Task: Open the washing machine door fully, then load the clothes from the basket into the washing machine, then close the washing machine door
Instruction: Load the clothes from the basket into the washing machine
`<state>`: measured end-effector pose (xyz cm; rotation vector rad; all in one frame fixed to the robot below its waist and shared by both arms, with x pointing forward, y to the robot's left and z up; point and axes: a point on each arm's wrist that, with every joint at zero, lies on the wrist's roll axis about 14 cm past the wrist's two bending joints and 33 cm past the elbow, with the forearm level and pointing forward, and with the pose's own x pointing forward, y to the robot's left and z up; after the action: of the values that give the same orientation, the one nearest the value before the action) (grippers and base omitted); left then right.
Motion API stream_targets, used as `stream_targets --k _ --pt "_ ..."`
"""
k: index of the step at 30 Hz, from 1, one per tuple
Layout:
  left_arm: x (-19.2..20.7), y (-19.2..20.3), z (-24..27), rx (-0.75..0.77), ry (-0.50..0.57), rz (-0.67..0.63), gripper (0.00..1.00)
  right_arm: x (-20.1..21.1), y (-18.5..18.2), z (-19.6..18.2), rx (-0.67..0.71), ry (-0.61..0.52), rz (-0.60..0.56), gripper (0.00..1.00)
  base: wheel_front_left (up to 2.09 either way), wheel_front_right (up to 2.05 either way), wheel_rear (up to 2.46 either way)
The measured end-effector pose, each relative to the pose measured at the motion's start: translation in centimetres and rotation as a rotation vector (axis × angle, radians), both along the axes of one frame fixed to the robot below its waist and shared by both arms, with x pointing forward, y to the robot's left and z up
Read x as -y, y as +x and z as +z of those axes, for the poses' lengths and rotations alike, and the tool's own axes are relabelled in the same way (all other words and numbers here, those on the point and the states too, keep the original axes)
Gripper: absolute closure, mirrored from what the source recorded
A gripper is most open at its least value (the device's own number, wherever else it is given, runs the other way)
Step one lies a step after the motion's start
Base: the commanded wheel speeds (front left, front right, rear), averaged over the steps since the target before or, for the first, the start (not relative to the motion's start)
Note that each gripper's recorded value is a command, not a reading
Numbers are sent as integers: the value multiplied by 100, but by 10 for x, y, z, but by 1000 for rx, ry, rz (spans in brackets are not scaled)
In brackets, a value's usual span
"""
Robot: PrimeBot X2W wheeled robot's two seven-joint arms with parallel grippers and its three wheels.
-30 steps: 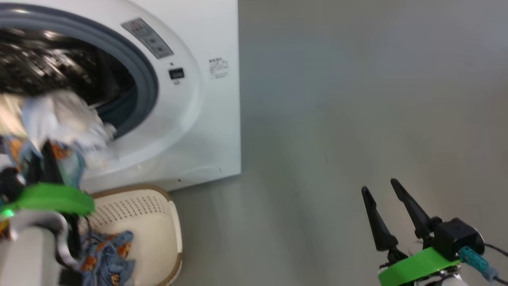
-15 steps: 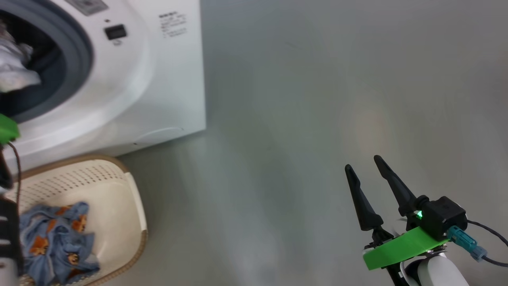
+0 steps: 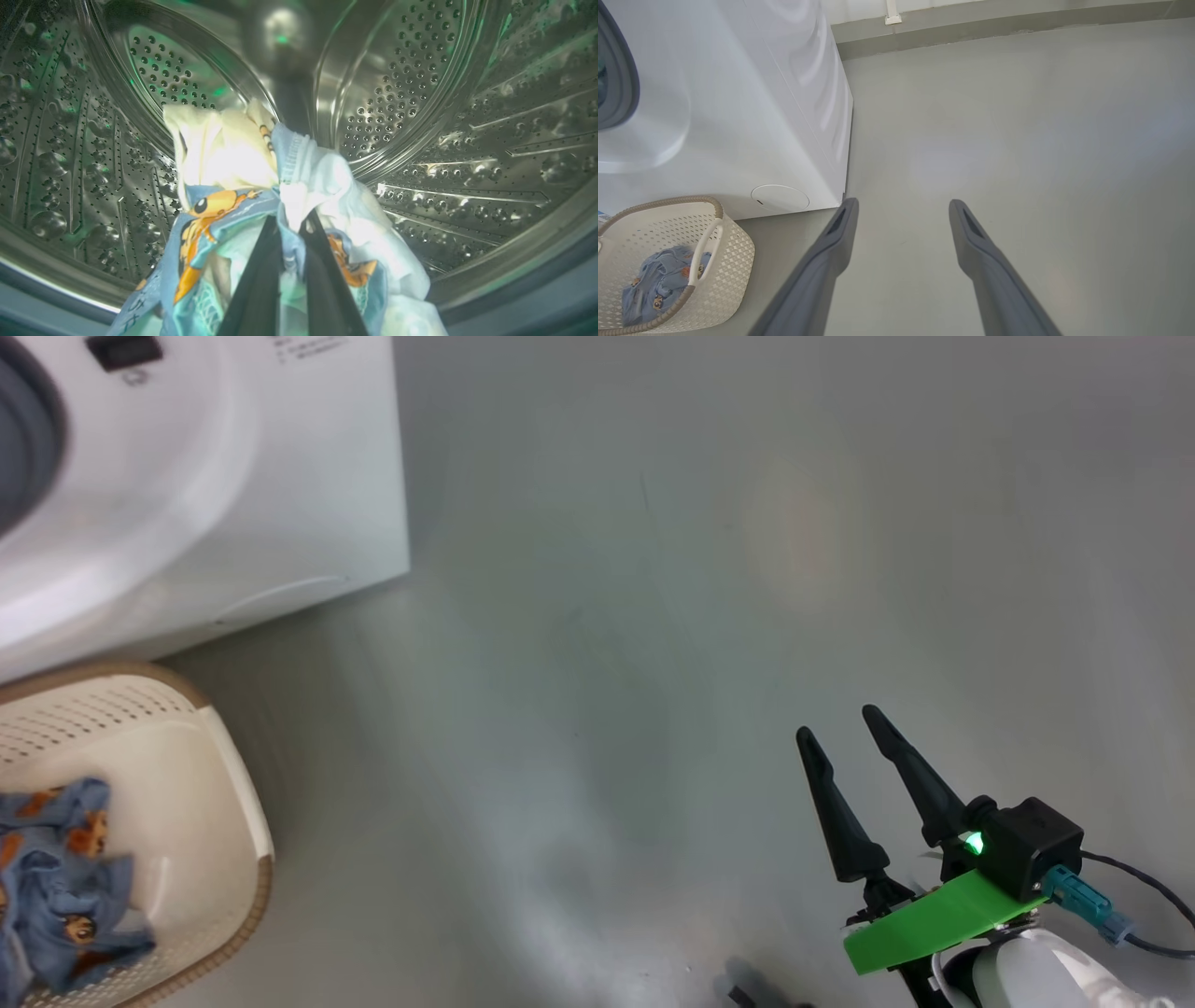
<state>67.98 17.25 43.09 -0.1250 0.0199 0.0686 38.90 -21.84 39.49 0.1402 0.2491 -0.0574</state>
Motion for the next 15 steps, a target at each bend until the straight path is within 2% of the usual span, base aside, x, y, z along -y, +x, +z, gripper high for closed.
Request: stream_targets --k 15 --pt "-10 48 27 127 37 38 100 16 -11 -26 -91 -18 -43 0 0 0 0"
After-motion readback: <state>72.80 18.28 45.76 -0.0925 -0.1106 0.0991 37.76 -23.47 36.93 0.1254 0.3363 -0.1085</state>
